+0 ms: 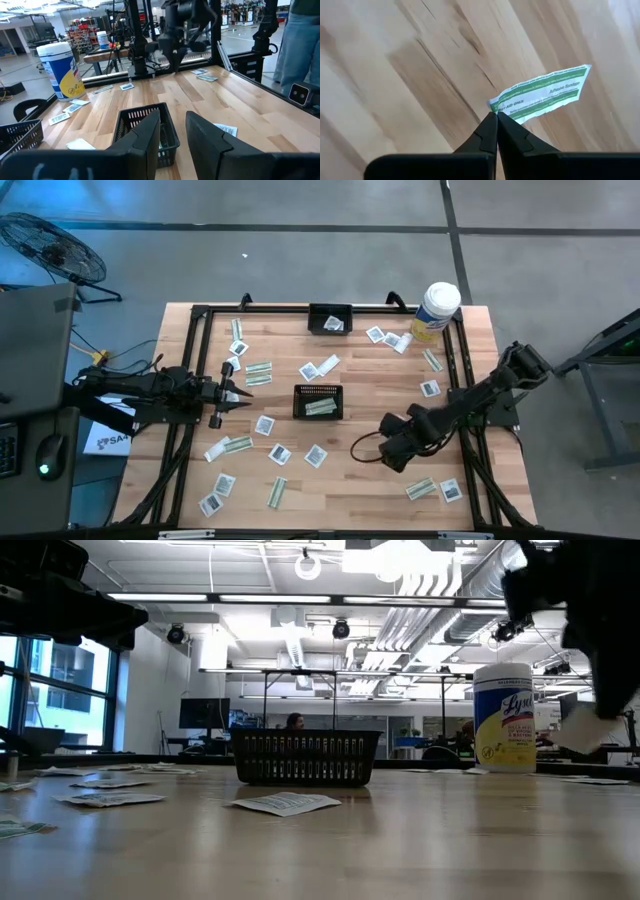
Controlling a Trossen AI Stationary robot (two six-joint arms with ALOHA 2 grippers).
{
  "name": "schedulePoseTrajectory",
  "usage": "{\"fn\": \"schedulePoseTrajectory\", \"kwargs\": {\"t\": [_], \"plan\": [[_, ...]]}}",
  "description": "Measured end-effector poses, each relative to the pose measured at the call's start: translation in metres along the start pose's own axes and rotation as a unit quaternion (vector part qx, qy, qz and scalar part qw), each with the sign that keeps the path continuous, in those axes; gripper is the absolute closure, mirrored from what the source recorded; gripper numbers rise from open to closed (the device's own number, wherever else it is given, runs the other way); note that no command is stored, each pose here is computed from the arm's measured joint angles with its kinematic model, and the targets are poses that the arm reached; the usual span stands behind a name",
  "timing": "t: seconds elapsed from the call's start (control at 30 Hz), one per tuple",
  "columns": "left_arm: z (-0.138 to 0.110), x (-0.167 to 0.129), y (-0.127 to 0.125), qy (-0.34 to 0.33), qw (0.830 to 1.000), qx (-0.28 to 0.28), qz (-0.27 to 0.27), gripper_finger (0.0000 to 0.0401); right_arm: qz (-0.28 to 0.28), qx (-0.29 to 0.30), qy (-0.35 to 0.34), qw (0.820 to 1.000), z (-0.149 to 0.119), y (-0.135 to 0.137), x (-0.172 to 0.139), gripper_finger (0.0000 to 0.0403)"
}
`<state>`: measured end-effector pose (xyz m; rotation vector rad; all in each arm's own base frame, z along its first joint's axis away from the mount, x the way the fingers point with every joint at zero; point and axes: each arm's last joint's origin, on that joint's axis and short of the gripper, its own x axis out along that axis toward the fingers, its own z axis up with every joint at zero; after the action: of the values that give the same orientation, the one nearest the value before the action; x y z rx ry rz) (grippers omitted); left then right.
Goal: Pick & Place First Aid Supplies
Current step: Put the bandage into the bottom black basket
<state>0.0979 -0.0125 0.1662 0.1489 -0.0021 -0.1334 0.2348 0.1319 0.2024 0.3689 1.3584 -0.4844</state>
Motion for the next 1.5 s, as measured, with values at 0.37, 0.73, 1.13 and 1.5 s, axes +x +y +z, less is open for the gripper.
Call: {"fn": "schedulePoseTrajectory", "kwargs": {"t": [0.37,0.73,1.13,1.5], "plan": [[0.000,0.000,0.000,0.000,1.000,0.000,0.000,0.0309,0.019,-0.023,-0.048,0.998,0.012,0.010,-0.023,0.0403],[0.000,0.000,0.000,0.000,1.000,0.000,0.000,0.0309,0.034,-0.104,-0.142,0.984,0.072,0.028,-0.034,0.0403],[0.000,0.000,0.000,0.000,1.000,0.000,0.000,0.0309,0.034,-0.401,-0.141,0.905,0.183,0.059,-0.010,0.0403],[0.000,0.000,0.000,0.000,1.000,0.000,0.000,0.0309,-0.051,-0.675,-0.092,0.730,0.200,0.033,0.022,0.0403]]}}
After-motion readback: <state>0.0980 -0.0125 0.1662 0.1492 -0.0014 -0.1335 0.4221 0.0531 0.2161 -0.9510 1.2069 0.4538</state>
